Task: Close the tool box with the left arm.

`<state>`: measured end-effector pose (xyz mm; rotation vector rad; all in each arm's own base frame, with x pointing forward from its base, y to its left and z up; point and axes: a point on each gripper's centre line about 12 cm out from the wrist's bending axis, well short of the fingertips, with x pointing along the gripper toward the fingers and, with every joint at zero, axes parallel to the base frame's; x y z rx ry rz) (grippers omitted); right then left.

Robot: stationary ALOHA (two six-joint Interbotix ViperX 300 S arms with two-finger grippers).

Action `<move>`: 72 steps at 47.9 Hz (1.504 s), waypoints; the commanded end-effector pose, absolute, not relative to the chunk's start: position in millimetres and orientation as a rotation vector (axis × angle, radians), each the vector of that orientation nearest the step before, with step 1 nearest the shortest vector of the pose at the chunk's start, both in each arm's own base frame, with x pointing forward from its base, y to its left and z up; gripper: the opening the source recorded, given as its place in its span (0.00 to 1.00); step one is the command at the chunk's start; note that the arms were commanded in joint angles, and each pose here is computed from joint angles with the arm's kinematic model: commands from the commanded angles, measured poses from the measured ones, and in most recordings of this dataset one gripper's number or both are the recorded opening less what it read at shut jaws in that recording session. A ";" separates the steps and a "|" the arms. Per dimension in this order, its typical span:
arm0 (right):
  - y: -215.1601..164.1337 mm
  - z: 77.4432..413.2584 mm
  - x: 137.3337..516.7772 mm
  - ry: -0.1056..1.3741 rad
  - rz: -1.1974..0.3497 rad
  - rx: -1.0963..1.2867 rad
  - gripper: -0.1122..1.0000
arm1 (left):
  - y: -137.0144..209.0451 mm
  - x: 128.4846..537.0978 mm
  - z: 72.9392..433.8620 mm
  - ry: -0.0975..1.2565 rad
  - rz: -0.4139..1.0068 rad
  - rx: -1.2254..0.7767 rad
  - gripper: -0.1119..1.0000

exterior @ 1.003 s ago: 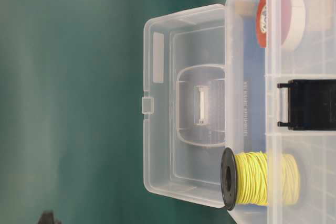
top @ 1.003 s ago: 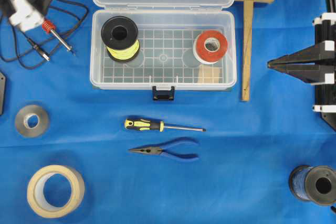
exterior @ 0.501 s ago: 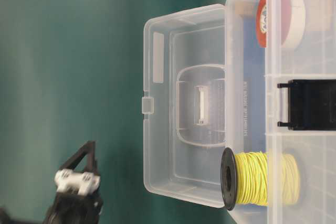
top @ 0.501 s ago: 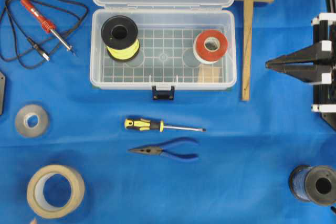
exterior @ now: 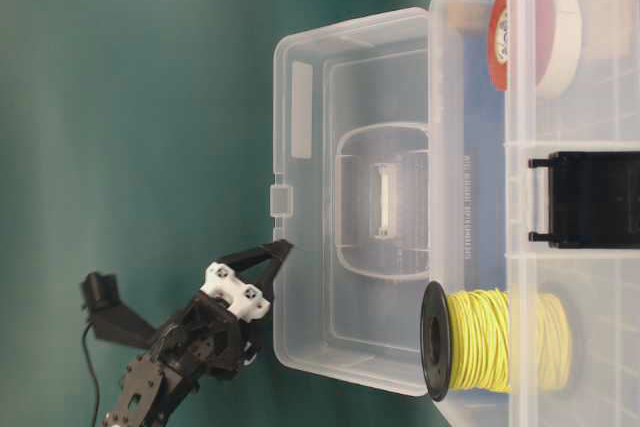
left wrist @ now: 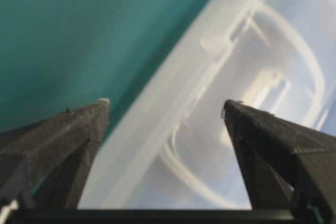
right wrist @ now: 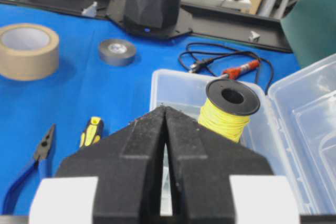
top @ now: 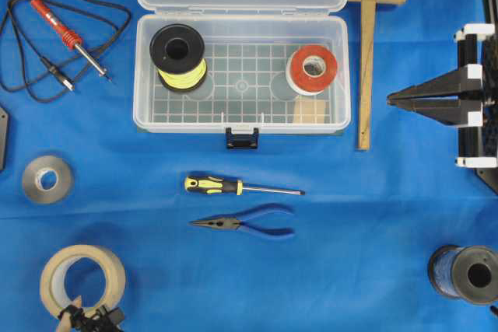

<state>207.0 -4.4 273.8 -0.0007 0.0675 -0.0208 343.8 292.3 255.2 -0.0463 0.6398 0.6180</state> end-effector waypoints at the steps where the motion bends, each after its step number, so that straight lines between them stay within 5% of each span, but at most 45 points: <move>1: -4.8 278.5 209.6 0.058 -0.022 -0.002 0.10 | 293.9 346.2 269.2 0.659 0.611 -0.052 0.94; 39: -4.7 277.0 210.0 0.069 -0.022 -0.010 0.10 | 225.9 365.6 293.7 0.878 0.422 -0.081 0.94; 54: -4.5 277.1 209.5 0.071 -0.020 -0.020 0.10 | 164.5 357.4 318.1 0.848 0.334 -0.071 0.94; 72: -4.2 277.3 209.4 0.074 -0.018 -0.019 0.10 | 88.8 346.2 304.2 0.864 0.233 -0.155 0.94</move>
